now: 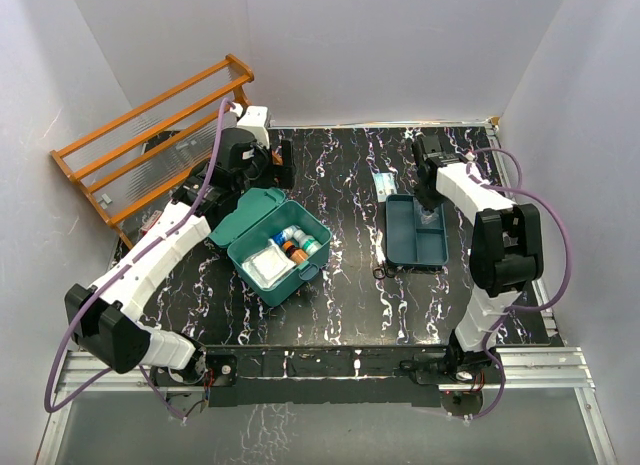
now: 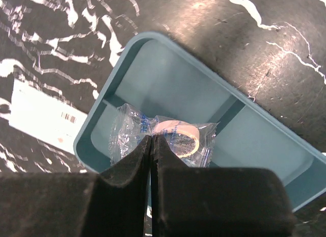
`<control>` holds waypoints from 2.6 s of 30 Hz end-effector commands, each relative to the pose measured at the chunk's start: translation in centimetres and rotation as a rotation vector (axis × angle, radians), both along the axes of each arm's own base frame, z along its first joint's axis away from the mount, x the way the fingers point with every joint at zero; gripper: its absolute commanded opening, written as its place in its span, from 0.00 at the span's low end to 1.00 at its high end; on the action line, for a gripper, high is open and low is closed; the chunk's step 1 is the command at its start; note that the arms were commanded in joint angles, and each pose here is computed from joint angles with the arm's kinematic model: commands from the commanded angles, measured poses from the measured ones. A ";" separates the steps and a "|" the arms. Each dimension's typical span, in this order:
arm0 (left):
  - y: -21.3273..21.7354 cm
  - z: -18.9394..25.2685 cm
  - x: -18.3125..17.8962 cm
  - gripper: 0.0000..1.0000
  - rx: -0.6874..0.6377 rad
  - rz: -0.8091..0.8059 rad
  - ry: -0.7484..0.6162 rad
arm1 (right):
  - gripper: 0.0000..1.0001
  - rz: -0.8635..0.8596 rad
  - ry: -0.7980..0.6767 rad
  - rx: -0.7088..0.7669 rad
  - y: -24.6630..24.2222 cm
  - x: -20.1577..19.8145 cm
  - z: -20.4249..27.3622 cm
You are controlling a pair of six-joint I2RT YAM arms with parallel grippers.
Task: Organize the medicine kit
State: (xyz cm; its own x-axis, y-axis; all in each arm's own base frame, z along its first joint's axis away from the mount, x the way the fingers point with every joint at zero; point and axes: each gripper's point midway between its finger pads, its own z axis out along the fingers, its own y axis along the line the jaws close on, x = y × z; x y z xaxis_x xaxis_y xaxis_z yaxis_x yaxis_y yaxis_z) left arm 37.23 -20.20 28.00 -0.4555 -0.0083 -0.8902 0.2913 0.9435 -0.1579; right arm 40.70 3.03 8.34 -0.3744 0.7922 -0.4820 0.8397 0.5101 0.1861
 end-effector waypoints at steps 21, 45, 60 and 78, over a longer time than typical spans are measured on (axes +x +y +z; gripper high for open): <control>-0.1 3.2 0.1 0.99 -0.019 -0.013 -0.076 | 0.17 -0.310 -0.038 0.162 -1.5 0.9 -2.2; -0.6 2.2 0.6 0.99 -0.005 -0.019 -0.056 | 0.36 0.310 -0.063 -0.025 -0.9 3.2 2.5; -1.4 2.8 1.8 0.99 -0.022 -0.019 -0.059 | 0.54 0.753 -0.212 -0.094 6.3 13.4 3.7; -3.4 2.1 3.5 0.99 -0.040 -0.049 -0.030 | 0.29 0.926 -0.004 -0.172 7.7 14.5 -3.6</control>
State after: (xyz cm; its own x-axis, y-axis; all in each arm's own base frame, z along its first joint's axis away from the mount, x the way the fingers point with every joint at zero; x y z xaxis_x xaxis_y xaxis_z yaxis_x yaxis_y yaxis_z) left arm 40.33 -22.73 27.20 -0.4810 0.0106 -0.8767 0.3163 0.9347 -0.1623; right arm 54.42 10.03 4.17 -0.8194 0.1783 -0.5447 0.1472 0.9840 0.1006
